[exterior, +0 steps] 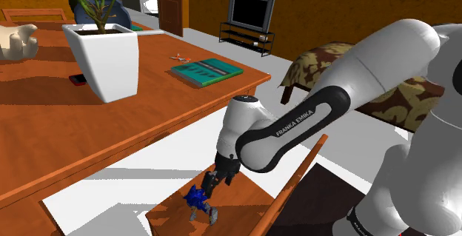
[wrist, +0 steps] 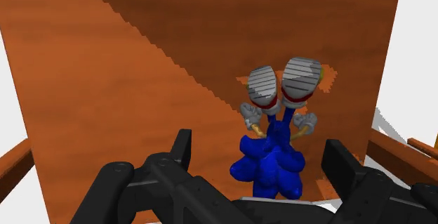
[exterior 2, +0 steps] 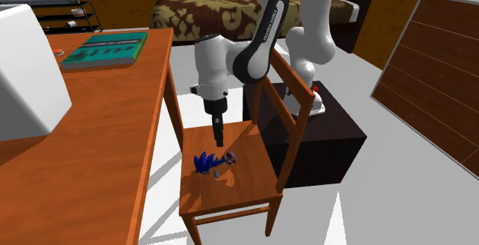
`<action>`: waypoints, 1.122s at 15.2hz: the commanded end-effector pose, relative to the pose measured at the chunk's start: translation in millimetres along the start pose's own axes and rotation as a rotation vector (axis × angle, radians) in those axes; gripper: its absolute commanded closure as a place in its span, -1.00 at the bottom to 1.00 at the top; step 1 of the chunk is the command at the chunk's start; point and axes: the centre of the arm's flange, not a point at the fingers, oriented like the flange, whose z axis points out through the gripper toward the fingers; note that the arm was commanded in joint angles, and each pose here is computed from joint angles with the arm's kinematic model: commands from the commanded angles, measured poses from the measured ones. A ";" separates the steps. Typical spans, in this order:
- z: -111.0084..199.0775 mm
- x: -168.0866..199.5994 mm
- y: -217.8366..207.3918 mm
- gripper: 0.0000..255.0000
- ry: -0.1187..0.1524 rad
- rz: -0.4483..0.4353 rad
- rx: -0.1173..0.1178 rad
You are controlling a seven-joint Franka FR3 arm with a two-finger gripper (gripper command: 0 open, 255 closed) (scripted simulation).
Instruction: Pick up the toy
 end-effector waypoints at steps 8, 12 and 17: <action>63.9 10.3 -21.5 -1.00 -0.008 -0.025 0.012; 77.2 10.6 -18.7 -1.00 -0.008 -0.025 0.012; 76.5 10.3 -18.5 1.00 -0.008 -0.024 0.012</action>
